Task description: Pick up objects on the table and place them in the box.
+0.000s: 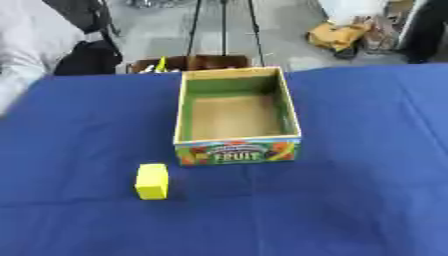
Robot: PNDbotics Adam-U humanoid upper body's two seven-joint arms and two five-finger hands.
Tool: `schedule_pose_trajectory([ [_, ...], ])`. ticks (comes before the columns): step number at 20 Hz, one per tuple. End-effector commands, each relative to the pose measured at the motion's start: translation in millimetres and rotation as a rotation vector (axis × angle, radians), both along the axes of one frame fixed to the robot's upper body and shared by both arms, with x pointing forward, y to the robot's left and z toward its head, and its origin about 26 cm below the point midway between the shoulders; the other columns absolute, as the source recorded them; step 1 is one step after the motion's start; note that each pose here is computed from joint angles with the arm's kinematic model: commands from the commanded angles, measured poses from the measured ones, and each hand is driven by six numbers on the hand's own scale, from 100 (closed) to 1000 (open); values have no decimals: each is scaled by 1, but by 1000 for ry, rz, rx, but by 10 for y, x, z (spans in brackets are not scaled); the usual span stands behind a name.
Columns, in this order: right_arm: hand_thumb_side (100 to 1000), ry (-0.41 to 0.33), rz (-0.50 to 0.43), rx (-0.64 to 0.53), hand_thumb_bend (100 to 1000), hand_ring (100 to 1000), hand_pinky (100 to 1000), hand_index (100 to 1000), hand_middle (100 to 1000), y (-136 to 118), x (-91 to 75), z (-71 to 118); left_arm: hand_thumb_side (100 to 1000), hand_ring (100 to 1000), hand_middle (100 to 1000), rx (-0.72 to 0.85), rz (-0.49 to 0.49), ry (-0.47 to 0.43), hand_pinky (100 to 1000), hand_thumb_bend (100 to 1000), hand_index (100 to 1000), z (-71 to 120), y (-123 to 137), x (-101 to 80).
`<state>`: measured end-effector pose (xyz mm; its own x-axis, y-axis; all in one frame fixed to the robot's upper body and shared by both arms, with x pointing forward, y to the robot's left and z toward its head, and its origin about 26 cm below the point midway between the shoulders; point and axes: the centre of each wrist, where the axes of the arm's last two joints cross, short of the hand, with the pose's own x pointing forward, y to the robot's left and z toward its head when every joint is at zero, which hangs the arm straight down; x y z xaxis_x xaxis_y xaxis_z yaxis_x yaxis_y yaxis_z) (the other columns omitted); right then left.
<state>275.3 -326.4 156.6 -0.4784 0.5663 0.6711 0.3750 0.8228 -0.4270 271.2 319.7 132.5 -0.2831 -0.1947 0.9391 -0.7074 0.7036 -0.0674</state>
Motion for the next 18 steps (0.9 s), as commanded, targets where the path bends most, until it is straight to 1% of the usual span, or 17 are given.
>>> schedule_pose_trajectory([
  [1, 649, -28, -2, -8, 100, 852, 772, 816, 632, -15, -13, 77, 852, 365, 461, 24, 10, -21, 380, 100, 659, 74, 43, -18],
  [4, 649, -26, 0, -10, 100, 840, 760, 793, 588, -13, -13, 75, 852, 366, 461, 25, 10, -21, 380, 100, 659, 73, 43, -19],
  [8, 649, -26, 3, -11, 100, 863, 774, 798, 596, -15, -14, 73, 851, 368, 462, 26, 13, -21, 381, 100, 661, 76, 46, -20],
  [13, 648, -27, 4, -8, 100, 880, 786, 801, 598, -14, -13, 73, 852, 403, 484, 58, 14, -27, 390, 100, 677, 121, 77, -16],
  [15, 648, -24, 6, -7, 100, 882, 787, 802, 598, -12, -13, 71, 855, 426, 504, 112, 15, -28, 400, 150, 699, 179, 122, -12],
  [17, 647, -22, 9, -5, 100, 882, 787, 802, 598, -10, -13, 71, 864, 457, 532, 199, 9, -24, 421, 224, 735, 259, 179, -3],
  [18, 647, -20, 10, -4, 100, 882, 787, 802, 598, -10, -14, 70, 867, 462, 539, 254, 5, -21, 427, 238, 742, 311, 210, 3],
])
